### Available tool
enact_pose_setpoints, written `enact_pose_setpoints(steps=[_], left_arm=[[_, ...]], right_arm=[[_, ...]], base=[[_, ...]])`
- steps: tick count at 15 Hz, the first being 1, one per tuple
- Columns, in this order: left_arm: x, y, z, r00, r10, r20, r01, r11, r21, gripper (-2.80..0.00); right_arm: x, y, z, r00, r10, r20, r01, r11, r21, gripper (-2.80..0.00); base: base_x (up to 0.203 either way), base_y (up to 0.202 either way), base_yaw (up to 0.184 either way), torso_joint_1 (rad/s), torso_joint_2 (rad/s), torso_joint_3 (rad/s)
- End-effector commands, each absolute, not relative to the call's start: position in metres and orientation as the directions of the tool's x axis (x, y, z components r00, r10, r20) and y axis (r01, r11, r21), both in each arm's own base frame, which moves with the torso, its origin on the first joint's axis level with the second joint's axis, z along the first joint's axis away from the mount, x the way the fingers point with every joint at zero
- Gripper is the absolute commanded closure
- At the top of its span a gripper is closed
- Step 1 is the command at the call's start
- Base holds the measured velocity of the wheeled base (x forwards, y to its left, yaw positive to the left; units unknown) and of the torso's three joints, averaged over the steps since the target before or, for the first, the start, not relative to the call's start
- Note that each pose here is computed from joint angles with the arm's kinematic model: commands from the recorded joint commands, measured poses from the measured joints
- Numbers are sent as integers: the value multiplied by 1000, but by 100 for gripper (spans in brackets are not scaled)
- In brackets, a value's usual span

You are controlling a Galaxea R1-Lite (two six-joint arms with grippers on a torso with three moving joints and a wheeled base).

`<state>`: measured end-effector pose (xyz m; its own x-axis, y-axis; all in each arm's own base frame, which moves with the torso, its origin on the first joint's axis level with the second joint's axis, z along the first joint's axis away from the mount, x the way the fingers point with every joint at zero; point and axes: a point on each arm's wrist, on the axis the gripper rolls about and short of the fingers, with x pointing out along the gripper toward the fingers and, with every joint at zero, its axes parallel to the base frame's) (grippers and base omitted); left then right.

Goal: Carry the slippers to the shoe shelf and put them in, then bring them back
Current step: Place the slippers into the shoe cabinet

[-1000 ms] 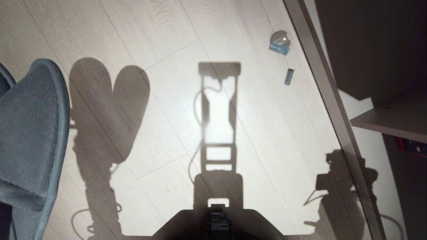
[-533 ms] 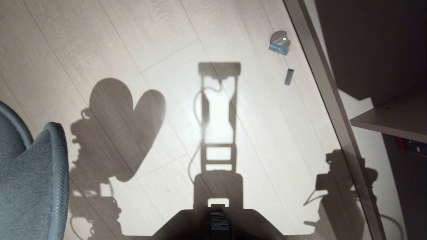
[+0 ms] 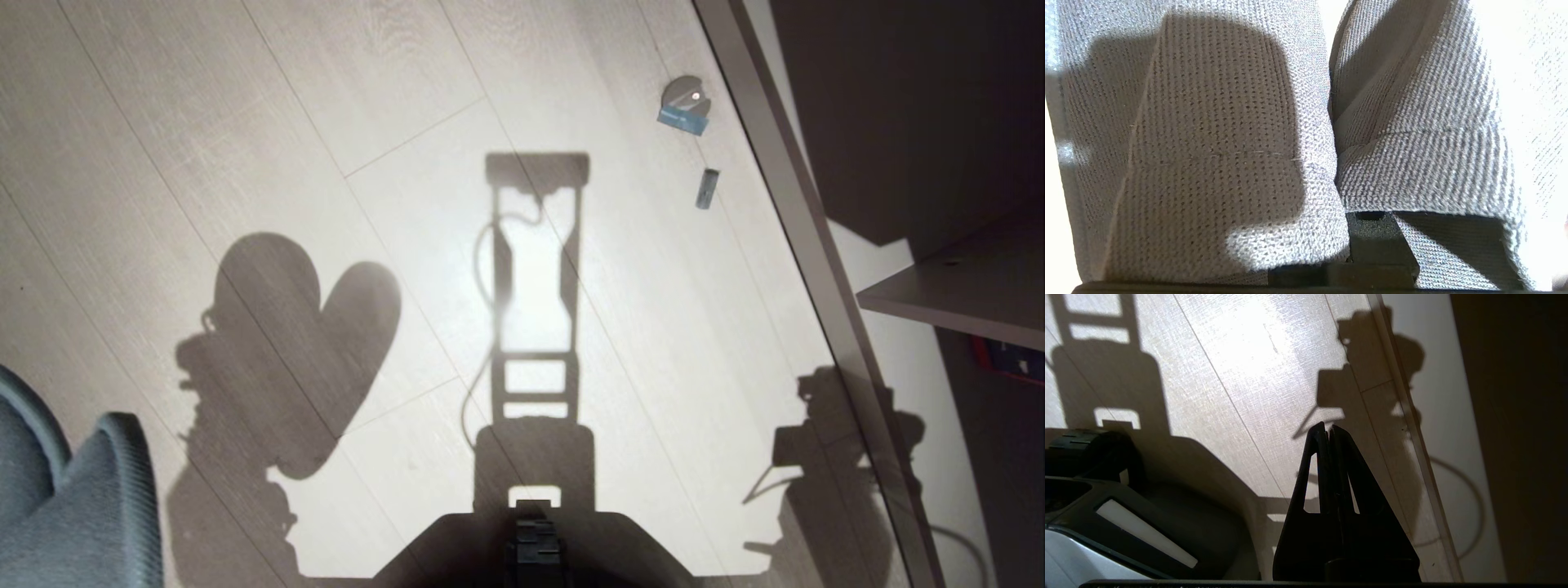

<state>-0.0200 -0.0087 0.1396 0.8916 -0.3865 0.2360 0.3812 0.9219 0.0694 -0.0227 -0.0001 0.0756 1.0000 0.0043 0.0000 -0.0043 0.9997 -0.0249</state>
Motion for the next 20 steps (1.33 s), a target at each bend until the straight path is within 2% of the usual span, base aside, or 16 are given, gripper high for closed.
enact_pose_setpoints(steps=[1, 4, 8, 12, 14, 20], left_arm=[[-20, -7, 113, 935, -302, 188, 279, 950, 138, 0], [-21, -5, 98, 956, -234, 177, 206, 965, 162, 0], [-23, -2, 83, 994, -74, 82, 69, 996, 59, 0], [-22, -1, 82, 995, -57, 80, 55, 998, 23, 0], [-22, 0, 75, 1000, -7, -3, 7, 999, 53, 0], [-23, -1, 75, 1000, -22, -5, 22, 993, 114, 0]], right_arm=[[-23, 0, 75, 1000, 5, 0, -5, 1000, -26, 0], [-23, 0, 76, 1000, 5, 0, -5, 1000, -25, 0], [-23, 0, 76, 1000, 3, -2, -3, 1000, -23, 0], [-23, 0, 76, 1000, 4, -1, -4, 1000, -25, 0], [-23, 0, 76, 1000, 3, -2, -3, 1000, -25, 0], [-23, 0, 76, 1000, 5, 0, -5, 1000, -29, 0]], base=[[0, 0, 0, 0, 0, 0], [0, 0, 0, 0, 0, 0], [0, 0, 0, 0, 0, 0], [0, 0, 0, 0, 0, 0], [0, 0, 0, 0, 0, 0], [0, 0, 0, 0, 0, 0]])
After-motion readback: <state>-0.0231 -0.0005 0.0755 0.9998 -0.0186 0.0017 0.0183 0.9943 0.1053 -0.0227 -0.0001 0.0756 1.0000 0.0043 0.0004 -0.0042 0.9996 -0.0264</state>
